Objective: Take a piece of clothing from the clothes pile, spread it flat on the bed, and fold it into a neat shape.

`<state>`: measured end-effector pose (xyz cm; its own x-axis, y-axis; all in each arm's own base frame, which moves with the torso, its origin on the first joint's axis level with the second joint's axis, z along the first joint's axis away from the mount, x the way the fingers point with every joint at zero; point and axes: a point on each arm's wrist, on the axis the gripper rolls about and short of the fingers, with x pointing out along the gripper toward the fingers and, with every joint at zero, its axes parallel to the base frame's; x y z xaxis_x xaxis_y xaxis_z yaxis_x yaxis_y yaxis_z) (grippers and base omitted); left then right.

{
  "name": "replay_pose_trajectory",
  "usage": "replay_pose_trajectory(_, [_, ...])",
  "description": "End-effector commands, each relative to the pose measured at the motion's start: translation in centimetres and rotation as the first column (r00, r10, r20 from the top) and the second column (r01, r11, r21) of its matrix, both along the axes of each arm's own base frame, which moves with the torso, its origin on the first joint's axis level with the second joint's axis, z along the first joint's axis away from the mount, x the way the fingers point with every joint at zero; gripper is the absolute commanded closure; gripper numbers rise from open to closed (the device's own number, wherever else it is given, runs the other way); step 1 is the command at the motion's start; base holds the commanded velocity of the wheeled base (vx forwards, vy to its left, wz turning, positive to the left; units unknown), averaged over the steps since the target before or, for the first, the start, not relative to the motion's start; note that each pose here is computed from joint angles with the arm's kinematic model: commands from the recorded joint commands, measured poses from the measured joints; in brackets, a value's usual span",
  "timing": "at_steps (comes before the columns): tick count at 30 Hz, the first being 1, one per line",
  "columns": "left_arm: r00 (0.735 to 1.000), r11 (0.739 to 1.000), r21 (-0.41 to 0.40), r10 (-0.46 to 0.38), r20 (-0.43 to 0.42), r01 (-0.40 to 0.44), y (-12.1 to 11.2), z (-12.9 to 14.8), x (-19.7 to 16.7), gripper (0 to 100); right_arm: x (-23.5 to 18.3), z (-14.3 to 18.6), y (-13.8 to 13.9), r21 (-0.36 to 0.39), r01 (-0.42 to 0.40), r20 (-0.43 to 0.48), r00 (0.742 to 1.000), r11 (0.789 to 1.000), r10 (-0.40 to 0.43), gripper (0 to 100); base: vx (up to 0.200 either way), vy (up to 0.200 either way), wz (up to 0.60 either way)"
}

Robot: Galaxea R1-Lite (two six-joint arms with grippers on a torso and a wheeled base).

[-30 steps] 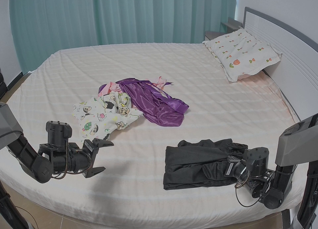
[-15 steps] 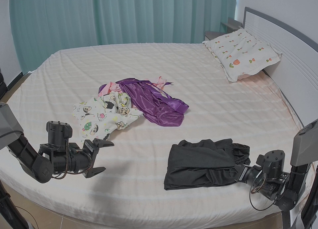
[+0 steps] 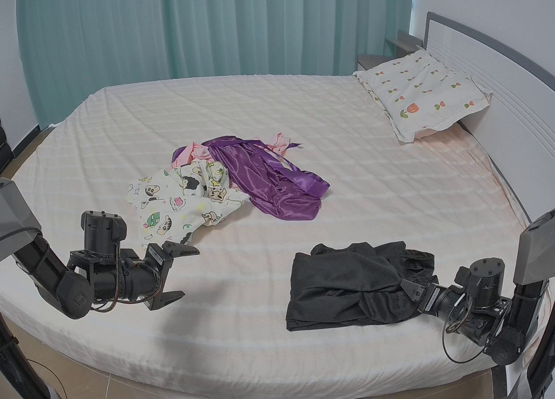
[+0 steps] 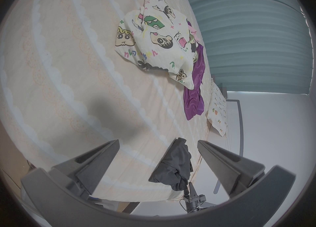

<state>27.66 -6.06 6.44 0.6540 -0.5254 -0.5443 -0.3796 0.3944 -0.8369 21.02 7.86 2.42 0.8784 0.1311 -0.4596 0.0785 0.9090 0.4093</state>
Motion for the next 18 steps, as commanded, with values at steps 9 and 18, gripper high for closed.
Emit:
replay_pose_trajectory(9, [1.000, 1.000, 0.000, 0.001, -0.006, -0.001, 0.0, -0.2, 0.1, 0, -0.6, -1.6, -1.8, -0.105, 0.065, -0.110, 0.991, 0.992, -0.077, 0, 0.000, 0.000, 0.00])
replay_pose_trajectory(18, [1.000, 1.000, 0.000, 0.002, -0.004, -0.002, 0.0, -0.1, 0.1, 0, -1.8, -0.6, -3.8, -0.148, 0.145, -0.186, 0.967, 0.978, -0.171, 0, 0.000, 0.000, 0.00])
